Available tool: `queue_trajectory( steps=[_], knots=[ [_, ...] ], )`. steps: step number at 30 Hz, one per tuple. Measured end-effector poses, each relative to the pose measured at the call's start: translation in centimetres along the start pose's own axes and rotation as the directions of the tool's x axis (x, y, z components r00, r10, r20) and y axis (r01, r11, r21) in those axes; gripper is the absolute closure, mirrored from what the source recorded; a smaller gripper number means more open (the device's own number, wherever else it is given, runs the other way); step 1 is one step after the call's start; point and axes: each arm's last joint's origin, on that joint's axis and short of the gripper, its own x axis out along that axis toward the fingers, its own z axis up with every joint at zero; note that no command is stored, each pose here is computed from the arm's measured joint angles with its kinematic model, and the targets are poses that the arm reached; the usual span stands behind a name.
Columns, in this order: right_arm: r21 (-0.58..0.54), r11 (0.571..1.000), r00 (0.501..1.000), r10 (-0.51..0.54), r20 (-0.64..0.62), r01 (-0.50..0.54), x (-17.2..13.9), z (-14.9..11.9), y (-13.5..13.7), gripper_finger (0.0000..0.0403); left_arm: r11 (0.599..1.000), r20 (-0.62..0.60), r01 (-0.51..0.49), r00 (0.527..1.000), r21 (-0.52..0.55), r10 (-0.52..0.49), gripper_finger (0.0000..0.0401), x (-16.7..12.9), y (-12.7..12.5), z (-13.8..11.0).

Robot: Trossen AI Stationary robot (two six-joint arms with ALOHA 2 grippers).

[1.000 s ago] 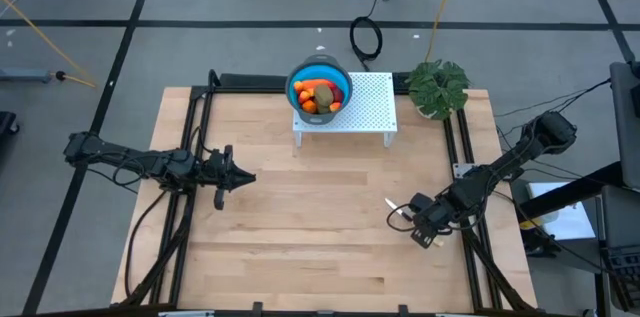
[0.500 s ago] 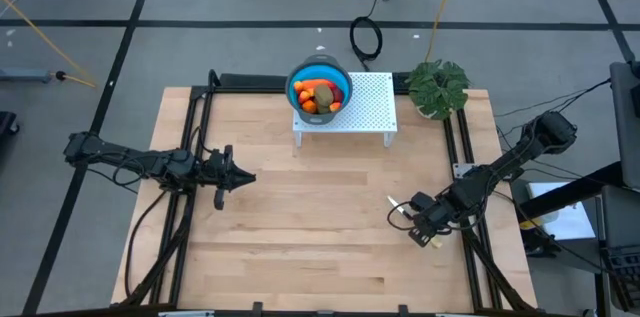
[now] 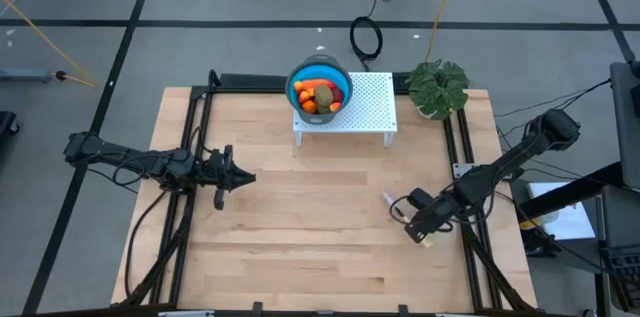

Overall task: Pick & Place Fruit
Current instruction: Put the knife on the shelf

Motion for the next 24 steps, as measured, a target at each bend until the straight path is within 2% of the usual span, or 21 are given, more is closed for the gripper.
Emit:
queue_trajectory(
  steps=[4, 8, 11, 15, 20, 24],
  knots=[
    [-0.025, 0.994, 0.993, 0.108, 0.04, -0.107, -0.7, 0.1, 0.8, 0.0352, 1.0, -0.001, 0.001, 1.0, 0.0, -0.001, 0.038, 0.0, 0.0, 0.0],
    [-0.066, 0.962, 0.951, 0.272, 0.147, -0.265, -1.7, 0.4, 2.0, 0.0353, 1.0, 0.0, 0.001, 1.0, 0.0, -0.001, 0.038, 0.0, 0.0, 0.0],
    [-0.098, 0.928, 0.896, 0.372, 0.243, -0.359, -2.7, 0.7, 2.8, 0.0353, 1.0, -0.001, 0.001, 1.0, 0.0, -0.001, 0.038, 0.0, 0.0, 0.0],
    [-0.149, 0.892, 0.811, 0.45, 0.375, -0.426, -3.9, 1.1, 3.4, 0.0353, 1.0, -0.001, 0.001, 1.0, 0.0, -0.001, 0.038, 0.0, 0.0, 0.0],
    [-0.203, 0.851, 0.686, 0.514, 0.515, -0.485, -5.3, 1.5, 4.0, 0.0353, 1.0, -0.001, 0.001, 1.0, 0.0, -0.001, 0.038, 0.0, 0.0, 0.0],
    [-0.225, 0.829, 0.581, 0.527, 0.621, -0.512, -6.4, 2.0, 4.2, 0.0353, 1.0, 0.0, 0.001, 1.0, 0.0, -0.001, 0.038, 0.0, 0.0, 0.0]
  ],
)
